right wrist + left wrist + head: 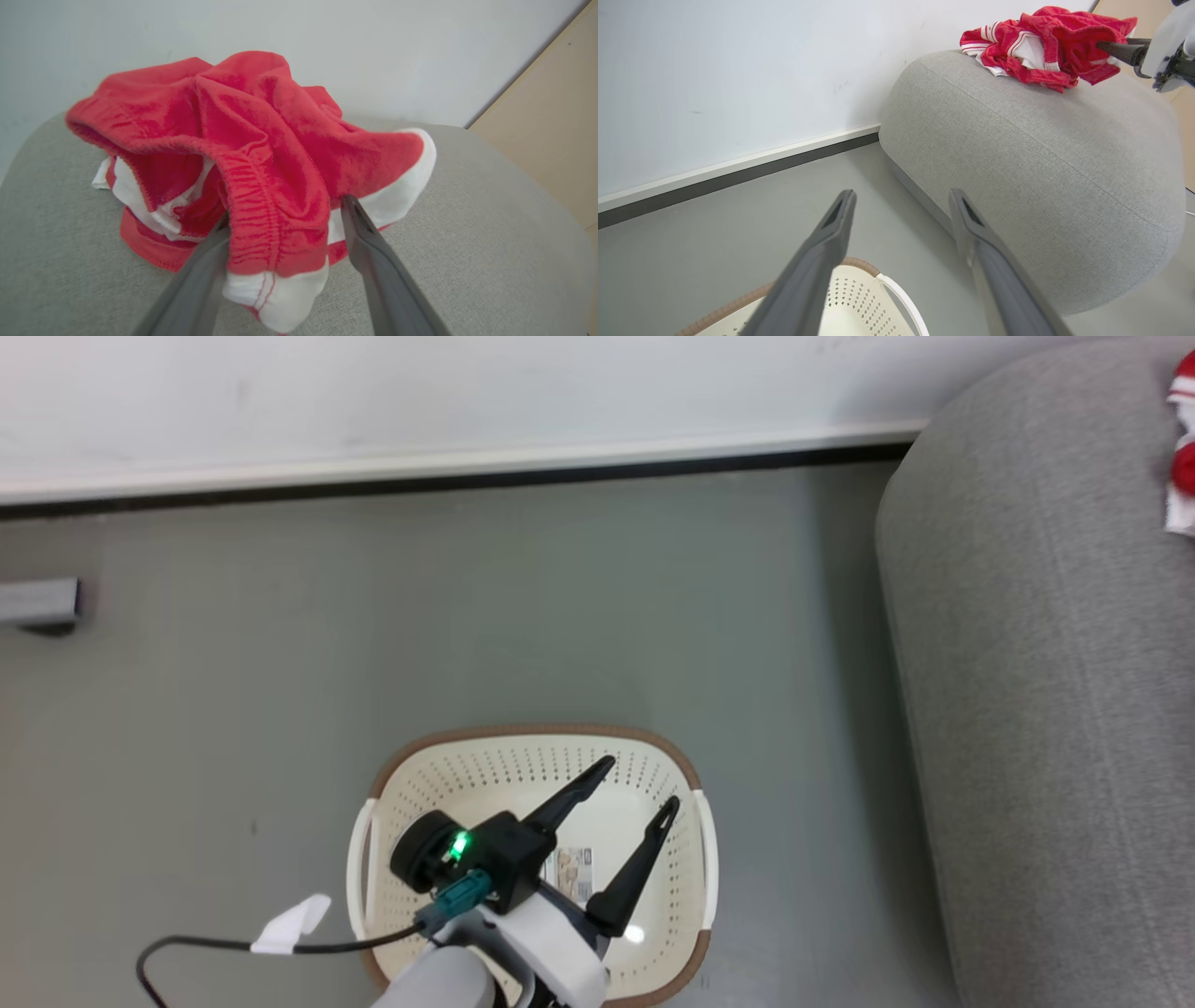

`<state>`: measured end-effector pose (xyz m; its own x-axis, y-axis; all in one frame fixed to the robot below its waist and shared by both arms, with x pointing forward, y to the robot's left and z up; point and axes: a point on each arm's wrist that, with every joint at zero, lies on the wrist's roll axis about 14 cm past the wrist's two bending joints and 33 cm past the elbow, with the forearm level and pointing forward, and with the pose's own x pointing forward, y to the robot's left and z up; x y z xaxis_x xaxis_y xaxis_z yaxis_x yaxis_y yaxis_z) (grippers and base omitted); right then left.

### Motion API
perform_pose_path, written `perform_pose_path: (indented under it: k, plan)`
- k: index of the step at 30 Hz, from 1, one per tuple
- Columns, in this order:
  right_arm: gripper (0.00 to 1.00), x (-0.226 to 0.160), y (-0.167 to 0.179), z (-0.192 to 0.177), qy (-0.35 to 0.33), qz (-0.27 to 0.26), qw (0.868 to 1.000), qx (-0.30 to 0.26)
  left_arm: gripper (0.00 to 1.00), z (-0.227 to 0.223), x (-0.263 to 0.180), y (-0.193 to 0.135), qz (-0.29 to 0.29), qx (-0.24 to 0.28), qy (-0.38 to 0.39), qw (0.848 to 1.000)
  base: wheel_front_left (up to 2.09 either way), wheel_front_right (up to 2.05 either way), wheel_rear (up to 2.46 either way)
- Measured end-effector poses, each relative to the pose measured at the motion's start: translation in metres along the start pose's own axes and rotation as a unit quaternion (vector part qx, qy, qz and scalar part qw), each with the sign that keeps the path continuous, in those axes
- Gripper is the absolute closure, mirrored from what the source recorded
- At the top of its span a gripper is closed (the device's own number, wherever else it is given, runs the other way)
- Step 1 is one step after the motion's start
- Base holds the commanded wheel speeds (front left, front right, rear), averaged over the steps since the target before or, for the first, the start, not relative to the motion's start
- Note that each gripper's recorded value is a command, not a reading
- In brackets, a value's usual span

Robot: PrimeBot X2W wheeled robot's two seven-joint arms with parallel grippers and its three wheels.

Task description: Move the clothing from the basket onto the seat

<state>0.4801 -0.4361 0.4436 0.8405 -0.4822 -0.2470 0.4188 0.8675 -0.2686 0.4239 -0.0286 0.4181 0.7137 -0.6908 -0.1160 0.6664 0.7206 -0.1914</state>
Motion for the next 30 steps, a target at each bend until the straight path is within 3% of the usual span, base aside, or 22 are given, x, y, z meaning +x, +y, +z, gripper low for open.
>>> perform_pose_path:
  k: [8, 17, 23, 30]
  plan:
    - [0.00, -0.050, -0.017, -0.010, -0.021, 0.009, 1.000, 0.013, 0.00, 0.018, -0.015, -0.005, 0.019, 0.000, -0.019, 1.000, 0.00, 0.00, 0.00]
    - [0.00, -0.099, -0.005, 0.011, -0.095, 0.046, 0.994, 0.038, 0.00, 0.031, -0.038, -0.001, 0.057, 0.006, -0.033, 0.998, 0.00, 0.00, 0.00]
    - [0.00, -0.136, 0.029, 0.035, -0.156, 0.098, 0.982, 0.048, 0.00, 0.048, -0.061, 0.014, 0.110, 0.004, -0.058, 0.992, 0.00, 0.00, 0.00]
    - [0.00, -0.192, 0.094, 0.046, -0.192, 0.182, 0.961, 0.078, 0.00, 0.057, -0.102, 0.043, 0.199, -0.003, -0.079, 0.977, 0.00, 0.00, 0.00]
